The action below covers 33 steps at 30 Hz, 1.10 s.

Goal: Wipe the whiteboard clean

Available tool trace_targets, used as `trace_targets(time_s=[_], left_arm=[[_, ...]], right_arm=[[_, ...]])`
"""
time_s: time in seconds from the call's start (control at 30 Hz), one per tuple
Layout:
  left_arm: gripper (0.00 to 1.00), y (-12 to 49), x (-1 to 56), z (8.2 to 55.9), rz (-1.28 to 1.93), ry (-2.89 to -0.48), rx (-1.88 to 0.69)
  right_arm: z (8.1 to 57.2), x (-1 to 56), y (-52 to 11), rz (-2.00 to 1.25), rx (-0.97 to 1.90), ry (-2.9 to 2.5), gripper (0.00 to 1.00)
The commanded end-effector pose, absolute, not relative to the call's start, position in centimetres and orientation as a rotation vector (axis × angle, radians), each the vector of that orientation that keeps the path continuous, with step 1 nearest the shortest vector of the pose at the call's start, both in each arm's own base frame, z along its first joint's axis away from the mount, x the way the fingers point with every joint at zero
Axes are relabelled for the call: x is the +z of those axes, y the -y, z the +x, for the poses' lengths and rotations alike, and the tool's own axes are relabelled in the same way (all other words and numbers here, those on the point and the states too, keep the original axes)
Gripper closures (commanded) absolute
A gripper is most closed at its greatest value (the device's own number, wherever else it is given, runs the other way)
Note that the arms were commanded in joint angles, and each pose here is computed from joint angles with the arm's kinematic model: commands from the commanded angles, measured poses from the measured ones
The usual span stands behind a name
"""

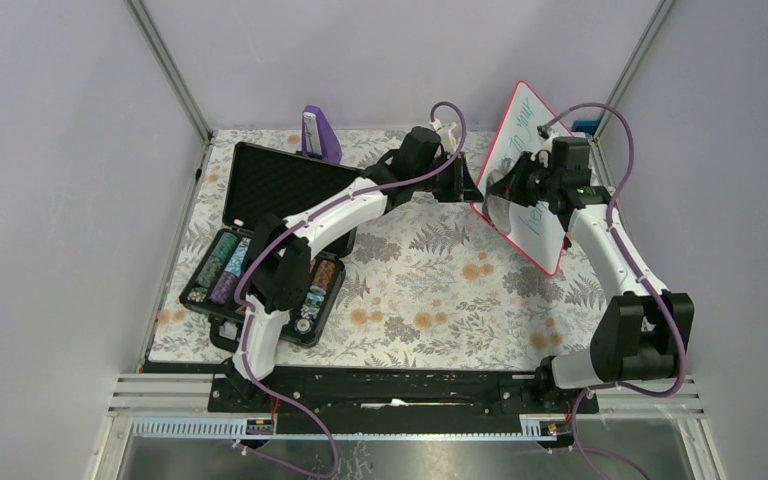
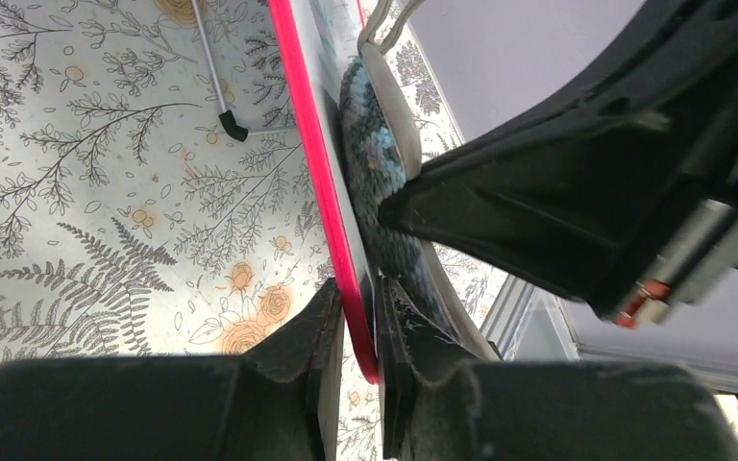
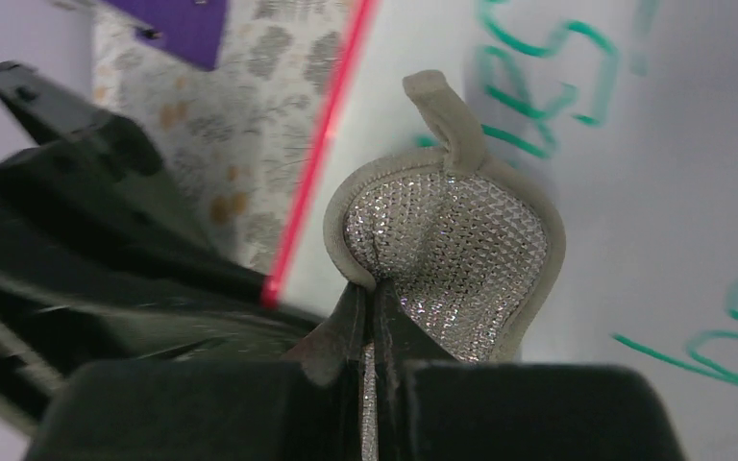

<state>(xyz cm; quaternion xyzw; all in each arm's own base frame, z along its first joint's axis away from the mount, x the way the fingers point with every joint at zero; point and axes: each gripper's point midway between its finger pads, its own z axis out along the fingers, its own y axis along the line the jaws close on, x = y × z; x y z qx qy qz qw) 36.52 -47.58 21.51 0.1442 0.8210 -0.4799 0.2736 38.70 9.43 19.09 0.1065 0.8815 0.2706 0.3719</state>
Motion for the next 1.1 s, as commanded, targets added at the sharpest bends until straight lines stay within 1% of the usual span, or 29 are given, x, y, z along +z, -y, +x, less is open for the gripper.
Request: trace_targets(time_s=[0.0,0.17,0.33,0.47,0.67,0.77,0.9,0.97,1.07], left_arm=[[0.96,48.4,22.9,36.3,0.452,-2.145,-1.288],[0.98,48.5,22.5,36.2,0.461,-2.155,-1.284],[1.0,48.4,22.2,35.9,0.464,-2.168,-1.288],[1.0,48.3,22.6,35.8,0.467,-2.16,-1.292],[1.0,48.1,23.0,35.8,0.469,-2.148,-1.283],[1.0,48.2,22.8,35.7,0.466,-2.158,-1.292],[1.0,48.3,22.7,35.7,0.466,-2.162,-1.299],[1.0,48.3,22.6,35.7,0.466,-2.164,-1.299],[1.0,48.4,22.6,35.6,0.467,-2.166,-1.305]], right_arm=[[38.9,22.6,-14.2,0.139,0.938,-2.181,1.0],[39.5,20.5,-11.6,0.238,0.877,-2.207,1.0],[39.3,16.0,-6.4,0.446,0.813,-2.274,1.0],[38.8,12.7,-4.3,0.534,0.714,-2.35,1.0],[38.8,12.8,-3.7,0.514,0.655,-2.356,1.0],[39.0,14.3,-4.8,0.466,0.682,-2.337,1.0],[39.1,17.0,-8.7,0.331,0.727,-2.308,1.0],[38.7,18.4,-11.8,0.239,0.798,-2.293,1.0],[38.2,20.9,-14.3,0.167,0.884,-2.237,1.0]])
